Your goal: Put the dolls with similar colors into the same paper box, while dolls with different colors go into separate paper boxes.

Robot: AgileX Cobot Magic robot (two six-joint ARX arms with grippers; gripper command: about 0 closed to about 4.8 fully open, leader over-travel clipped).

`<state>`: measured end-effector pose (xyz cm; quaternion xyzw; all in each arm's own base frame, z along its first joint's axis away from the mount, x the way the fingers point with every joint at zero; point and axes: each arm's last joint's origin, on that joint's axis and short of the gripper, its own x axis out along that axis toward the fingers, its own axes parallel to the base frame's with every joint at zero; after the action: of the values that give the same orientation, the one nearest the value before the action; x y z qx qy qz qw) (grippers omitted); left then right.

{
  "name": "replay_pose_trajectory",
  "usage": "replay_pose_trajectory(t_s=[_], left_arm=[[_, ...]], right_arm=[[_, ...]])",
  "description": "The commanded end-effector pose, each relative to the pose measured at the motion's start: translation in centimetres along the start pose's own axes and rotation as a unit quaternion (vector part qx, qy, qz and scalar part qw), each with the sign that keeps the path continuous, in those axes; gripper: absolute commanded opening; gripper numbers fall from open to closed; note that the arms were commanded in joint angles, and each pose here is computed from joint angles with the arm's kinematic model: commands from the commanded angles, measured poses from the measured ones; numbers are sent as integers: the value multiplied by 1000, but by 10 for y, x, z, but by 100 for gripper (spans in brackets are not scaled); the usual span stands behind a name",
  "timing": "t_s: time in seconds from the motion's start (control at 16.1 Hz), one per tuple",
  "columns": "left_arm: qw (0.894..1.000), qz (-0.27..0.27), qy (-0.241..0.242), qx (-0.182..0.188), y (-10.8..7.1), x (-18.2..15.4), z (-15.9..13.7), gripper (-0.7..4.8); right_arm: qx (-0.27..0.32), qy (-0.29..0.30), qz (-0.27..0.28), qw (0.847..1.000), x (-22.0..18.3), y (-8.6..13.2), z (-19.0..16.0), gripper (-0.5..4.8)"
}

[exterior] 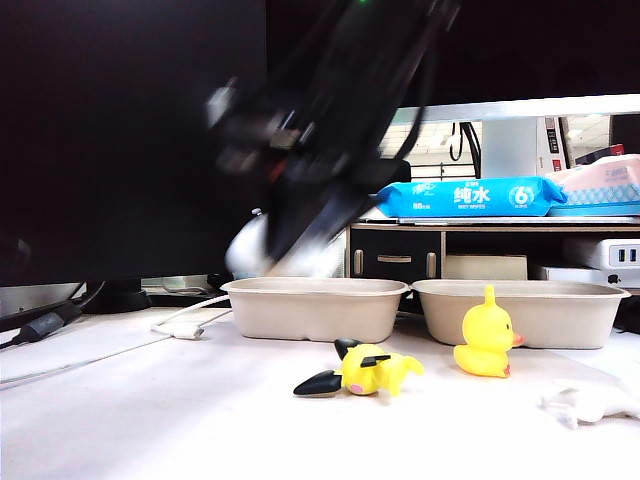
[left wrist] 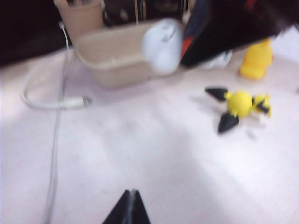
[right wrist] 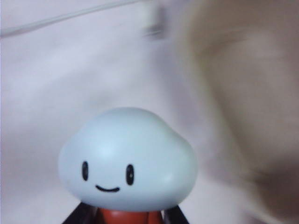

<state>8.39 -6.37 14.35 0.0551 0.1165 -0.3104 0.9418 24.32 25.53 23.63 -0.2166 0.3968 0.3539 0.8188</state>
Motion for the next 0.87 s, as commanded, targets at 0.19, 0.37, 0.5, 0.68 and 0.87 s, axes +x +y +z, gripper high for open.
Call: replay_pose_trajectory(t_s=[0.19,0.37,0.5,0.68,0.87], left_arm=[[997,2,-83,-2,1,-10,12,-5],[995,1,-104,-2,0,-12,15,-5],[994,-13,-104,0,-2,-12,15,-5],[994,-43,-105,5,-8,-13,15,-5],[993,-47,-104,5,-9,-13,15,-5]], right_arm=[[53,4,-124,991,-24,-51,-5,135],[95,21,-163,982,-26,-86,-15,135],[124,18,-218,968,-30,-112,-21,135],[158,23,-236,959,-33,-138,-31,135],[167,45,-212,962,-16,-147,-39,139]])
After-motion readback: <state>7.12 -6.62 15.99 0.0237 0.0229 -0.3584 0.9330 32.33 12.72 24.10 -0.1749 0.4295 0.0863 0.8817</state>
